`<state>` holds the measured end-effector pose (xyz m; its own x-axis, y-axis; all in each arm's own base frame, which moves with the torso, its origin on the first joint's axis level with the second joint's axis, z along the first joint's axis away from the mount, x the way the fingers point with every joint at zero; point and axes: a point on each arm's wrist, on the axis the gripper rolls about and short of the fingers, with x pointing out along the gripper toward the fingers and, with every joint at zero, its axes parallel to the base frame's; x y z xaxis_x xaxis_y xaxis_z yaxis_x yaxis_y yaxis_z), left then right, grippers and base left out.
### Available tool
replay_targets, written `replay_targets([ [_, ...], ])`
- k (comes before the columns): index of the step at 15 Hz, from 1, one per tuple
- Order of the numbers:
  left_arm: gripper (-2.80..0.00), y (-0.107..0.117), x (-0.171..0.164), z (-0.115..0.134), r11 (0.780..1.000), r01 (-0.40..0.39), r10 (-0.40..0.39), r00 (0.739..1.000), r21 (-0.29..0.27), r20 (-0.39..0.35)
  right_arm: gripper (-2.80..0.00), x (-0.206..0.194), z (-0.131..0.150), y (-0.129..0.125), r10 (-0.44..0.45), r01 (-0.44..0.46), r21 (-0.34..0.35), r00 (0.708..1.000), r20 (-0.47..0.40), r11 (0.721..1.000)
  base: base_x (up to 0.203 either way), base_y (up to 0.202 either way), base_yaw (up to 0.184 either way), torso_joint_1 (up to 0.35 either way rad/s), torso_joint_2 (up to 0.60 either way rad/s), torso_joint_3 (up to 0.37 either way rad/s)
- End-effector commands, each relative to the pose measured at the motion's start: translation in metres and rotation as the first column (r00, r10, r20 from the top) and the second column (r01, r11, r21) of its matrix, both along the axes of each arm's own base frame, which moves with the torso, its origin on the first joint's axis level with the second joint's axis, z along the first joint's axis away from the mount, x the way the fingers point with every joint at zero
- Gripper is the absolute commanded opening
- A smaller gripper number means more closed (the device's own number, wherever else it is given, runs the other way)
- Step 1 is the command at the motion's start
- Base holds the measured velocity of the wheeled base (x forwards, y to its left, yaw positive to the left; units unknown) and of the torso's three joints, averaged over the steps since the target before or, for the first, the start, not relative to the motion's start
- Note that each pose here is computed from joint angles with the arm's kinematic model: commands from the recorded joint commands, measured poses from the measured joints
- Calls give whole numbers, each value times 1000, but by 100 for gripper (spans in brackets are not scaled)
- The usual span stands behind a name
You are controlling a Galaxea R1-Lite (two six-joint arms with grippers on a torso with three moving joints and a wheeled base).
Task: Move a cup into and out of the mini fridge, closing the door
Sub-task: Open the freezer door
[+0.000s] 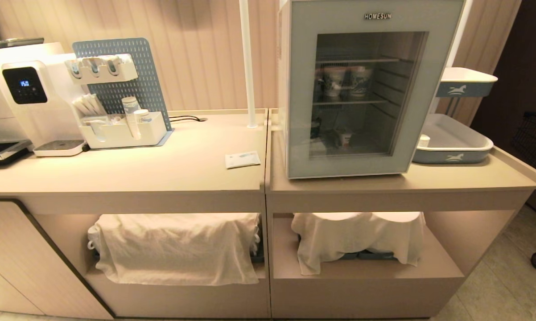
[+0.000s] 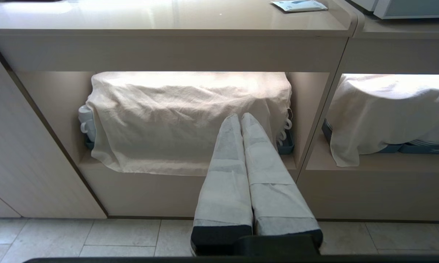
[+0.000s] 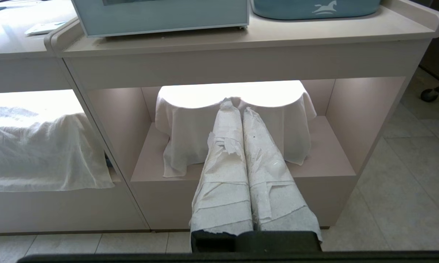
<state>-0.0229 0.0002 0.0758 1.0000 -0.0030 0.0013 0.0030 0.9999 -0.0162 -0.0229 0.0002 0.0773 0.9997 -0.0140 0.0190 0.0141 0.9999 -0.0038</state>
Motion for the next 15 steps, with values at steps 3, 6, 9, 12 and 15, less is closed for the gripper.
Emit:
replay_targets([
  [3,-280,0,0,0,1000,0,0,1000,-1,-1,-280,1,-2,0,0,0,-1,1000,-10,1000,0,0,0,0,0,0],
  [6,-280,0,0,0,1000,0,0,1000,-2,0,-280,1,-2,0,0,0,-1,1000,-10,1000,0,0,0,0,0,0],
  [9,-280,0,0,0,1000,0,0,1000,-2,0,-280,1,-2,0,0,0,1,1000,-10,1000,0,0,0,0,0,0],
  [12,-280,0,0,0,1000,-1,1,1000,-2,-1,-280,1,-2,0,0,0,4,1000,-10,1000,0,0,0,0,0,0],
  [15,-280,0,0,0,1000,0,0,1000,-1,-1,-280,1,-2,0,0,0,4,1000,-10,1000,0,0,0,0,0,0],
])
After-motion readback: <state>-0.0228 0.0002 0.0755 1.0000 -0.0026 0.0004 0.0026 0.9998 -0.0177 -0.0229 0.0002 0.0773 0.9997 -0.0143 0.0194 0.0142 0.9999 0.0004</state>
